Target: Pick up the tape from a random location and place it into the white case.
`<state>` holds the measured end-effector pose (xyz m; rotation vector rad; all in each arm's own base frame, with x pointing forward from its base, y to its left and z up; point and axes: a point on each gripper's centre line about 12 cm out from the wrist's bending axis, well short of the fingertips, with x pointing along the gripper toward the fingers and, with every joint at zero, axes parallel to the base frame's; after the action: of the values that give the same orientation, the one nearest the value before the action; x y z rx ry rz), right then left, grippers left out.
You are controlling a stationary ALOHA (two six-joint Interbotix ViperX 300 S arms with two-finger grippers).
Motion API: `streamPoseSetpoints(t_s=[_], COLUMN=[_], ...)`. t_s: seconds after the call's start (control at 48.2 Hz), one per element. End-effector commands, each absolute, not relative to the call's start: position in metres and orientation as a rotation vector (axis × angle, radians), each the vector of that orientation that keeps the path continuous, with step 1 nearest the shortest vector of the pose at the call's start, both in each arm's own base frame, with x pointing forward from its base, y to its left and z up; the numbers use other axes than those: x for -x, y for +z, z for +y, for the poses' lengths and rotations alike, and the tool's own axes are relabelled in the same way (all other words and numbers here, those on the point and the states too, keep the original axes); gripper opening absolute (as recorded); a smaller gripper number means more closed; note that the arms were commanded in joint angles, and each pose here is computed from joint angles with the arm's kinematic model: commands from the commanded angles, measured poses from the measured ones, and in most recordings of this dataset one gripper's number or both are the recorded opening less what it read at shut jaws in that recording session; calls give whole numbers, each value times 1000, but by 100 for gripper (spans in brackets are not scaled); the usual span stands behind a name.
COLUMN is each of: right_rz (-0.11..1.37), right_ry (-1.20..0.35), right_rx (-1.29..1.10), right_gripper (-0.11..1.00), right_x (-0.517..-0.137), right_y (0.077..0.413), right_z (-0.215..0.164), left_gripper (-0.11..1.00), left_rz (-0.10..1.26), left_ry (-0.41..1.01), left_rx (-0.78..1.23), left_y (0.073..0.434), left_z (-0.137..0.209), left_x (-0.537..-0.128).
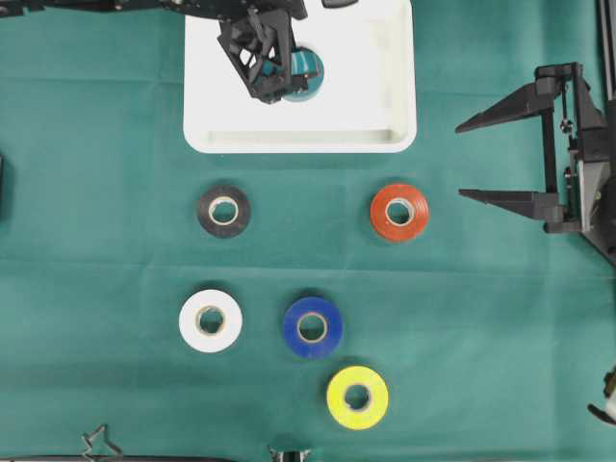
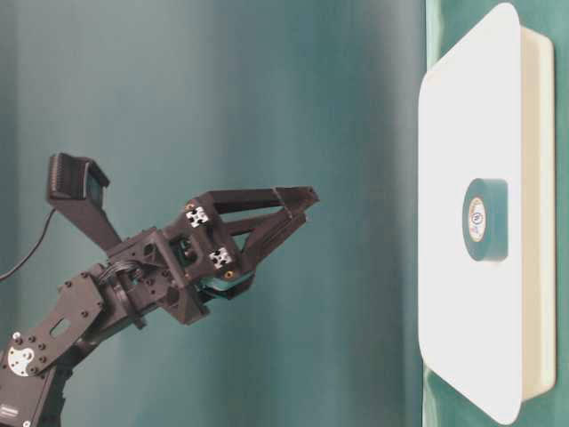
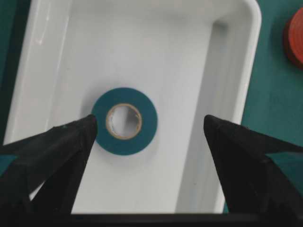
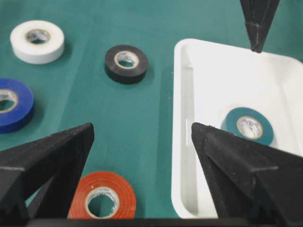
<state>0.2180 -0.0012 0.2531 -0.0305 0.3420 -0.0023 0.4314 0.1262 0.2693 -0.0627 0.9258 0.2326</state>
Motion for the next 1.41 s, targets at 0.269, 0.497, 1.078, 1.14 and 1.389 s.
streamPoseSetpoints(t_s=[0.269,0.497,1.078,1.14,1.389], right_rz=[314,313,290,291,296], right_ry=[-4,-4,-4,-6,-7], right_rx=[29,29,24,24,24], right_gripper=[92,92,92,92,92], right_x=[-221,-221,-219,-219,-215], right_y=[264,264,271,271,272], right_z=[-2,-2,-1,-2,-2], left_gripper=[97,97,97,97,97], left_rz=[879,819,512,475,340], left_ry=[133,34,37,38,44], left_rx=[10,-40,-52,-49,-45], left_y=[288,289,309,309,313], left_z=[77,29,20,19,16], left_x=[-436,-443,-358,-345,-289])
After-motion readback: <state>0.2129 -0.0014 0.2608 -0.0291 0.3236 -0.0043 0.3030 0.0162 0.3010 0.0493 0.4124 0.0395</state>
